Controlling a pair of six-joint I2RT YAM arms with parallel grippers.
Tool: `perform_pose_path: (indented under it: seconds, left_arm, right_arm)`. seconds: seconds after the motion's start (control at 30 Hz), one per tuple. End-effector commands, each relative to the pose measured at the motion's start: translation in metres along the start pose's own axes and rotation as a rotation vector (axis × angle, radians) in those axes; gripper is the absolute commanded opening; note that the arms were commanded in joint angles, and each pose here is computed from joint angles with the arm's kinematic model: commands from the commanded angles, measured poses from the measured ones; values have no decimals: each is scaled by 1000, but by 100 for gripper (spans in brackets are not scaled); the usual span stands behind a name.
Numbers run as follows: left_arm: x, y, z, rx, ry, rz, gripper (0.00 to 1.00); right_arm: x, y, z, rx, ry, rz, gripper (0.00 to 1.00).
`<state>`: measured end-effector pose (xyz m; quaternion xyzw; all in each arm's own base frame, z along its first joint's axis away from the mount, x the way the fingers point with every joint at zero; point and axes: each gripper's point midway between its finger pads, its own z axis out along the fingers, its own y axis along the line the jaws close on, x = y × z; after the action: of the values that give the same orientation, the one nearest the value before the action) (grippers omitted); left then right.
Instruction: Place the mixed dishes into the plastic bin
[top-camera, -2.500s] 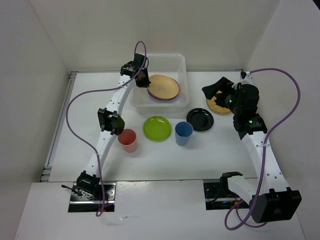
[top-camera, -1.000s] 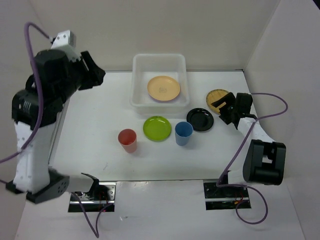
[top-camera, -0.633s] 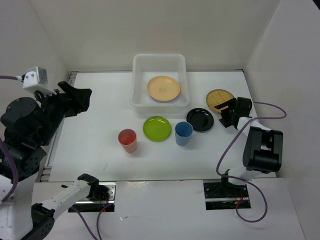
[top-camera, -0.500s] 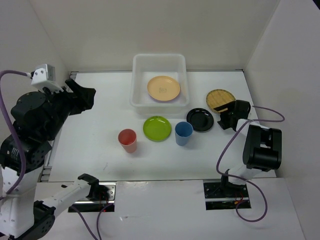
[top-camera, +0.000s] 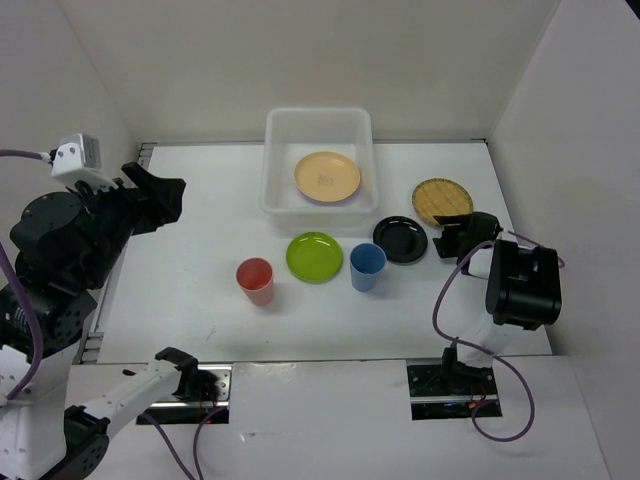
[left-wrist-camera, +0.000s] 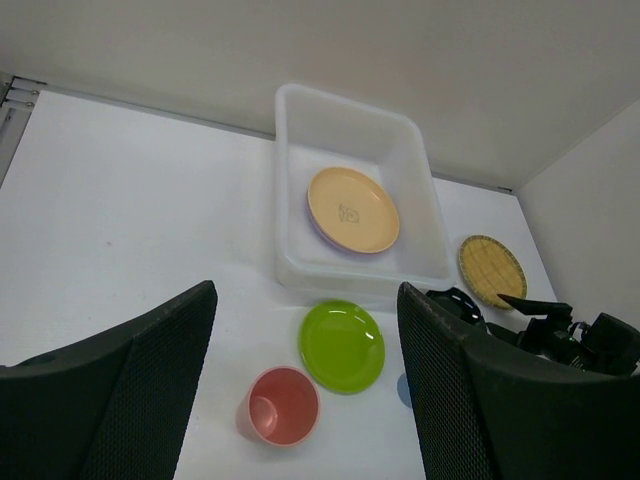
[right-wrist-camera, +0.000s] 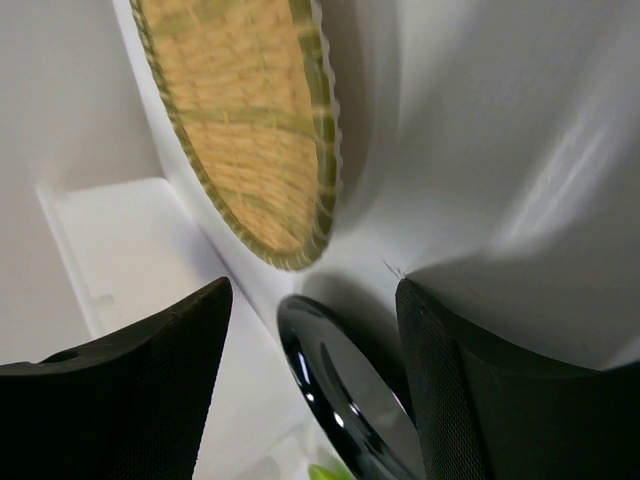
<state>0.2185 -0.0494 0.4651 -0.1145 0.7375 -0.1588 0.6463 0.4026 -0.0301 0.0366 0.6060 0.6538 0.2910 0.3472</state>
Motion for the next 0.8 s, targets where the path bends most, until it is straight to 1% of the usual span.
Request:
perform_pose_path:
  seconds: [0.0,0.23,0.43,0.57,0.6,0.67,0.7,0.77]
  left_arm:
    - [-17,-1,-6,-1,-56,-15,80]
    - [-16,0,-3,-13,-51,-13,80]
    - [-13,0,5,-20,-34,-8,80]
    - [-15,0,5,-25,-45,-10,80]
    - [-15,0,5,-25,-46,-10,80]
    - [-15,0,5,-25,-46,-10,80]
    - [-15,0,5,-25,-46,-10,80]
    - [-15,0,5,-25,-46,-10,80]
  right_arm:
    - [-23,-15,12,25,-69,70,72]
    - [-30,-24,23,7,-43,115,72]
    - [-38,-20,30,-7,-63,135,72]
    - [-41,-17,39,-13,-64,143,71]
    - [-40,-21,40,-5,-62,145,69]
    - [-44,-12,42,-24,-66,150,68]
    - [-43,-15,44,-15,-64,152,63]
    - [-44,-11,44,-24,-66,150,59]
